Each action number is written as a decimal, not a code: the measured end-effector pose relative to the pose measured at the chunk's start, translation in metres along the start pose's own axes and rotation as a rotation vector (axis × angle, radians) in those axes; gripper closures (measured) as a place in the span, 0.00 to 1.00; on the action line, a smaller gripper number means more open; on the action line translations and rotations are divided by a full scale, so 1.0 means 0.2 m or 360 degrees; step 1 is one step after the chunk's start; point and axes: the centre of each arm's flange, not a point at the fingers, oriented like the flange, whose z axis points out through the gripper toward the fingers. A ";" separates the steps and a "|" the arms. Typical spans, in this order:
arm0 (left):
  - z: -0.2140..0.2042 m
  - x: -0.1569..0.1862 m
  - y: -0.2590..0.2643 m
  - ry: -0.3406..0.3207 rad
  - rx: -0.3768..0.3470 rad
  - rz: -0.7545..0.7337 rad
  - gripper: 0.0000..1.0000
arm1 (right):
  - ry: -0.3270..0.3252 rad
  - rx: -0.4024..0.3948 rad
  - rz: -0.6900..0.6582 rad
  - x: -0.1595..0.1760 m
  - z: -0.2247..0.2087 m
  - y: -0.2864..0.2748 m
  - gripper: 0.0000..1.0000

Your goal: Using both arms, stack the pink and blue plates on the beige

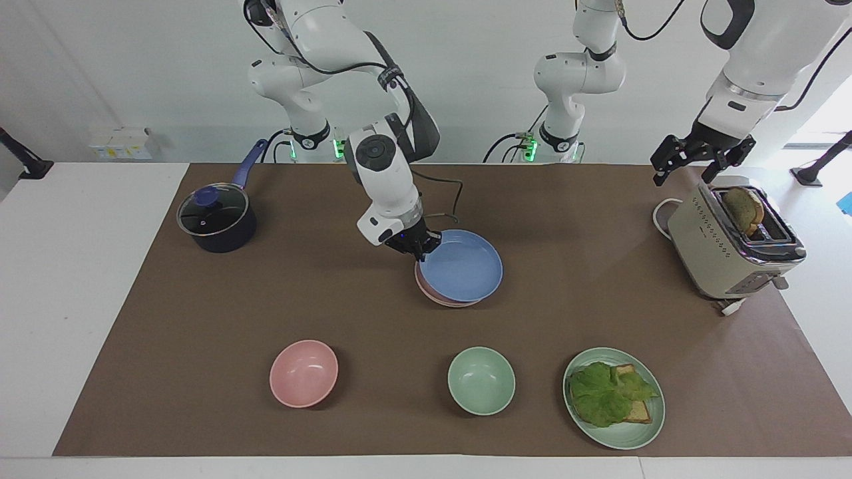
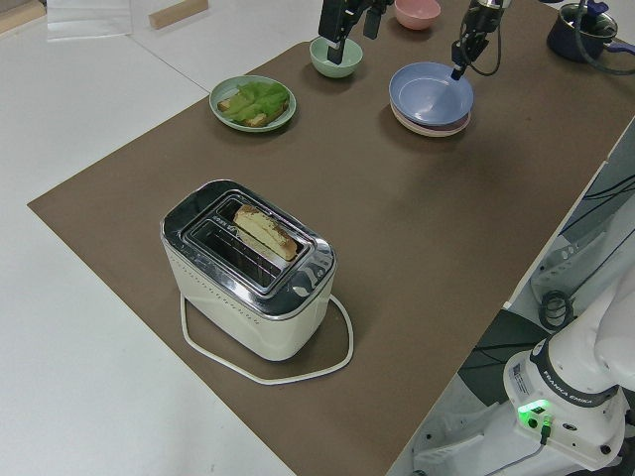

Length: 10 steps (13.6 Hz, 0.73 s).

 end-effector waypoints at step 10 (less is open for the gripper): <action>0.00 0.00 0.00 0.0000 0.0000 0.0000 0.00 | 0.0015 -0.0008 0.0013 0.03 0.01 0.03 0.19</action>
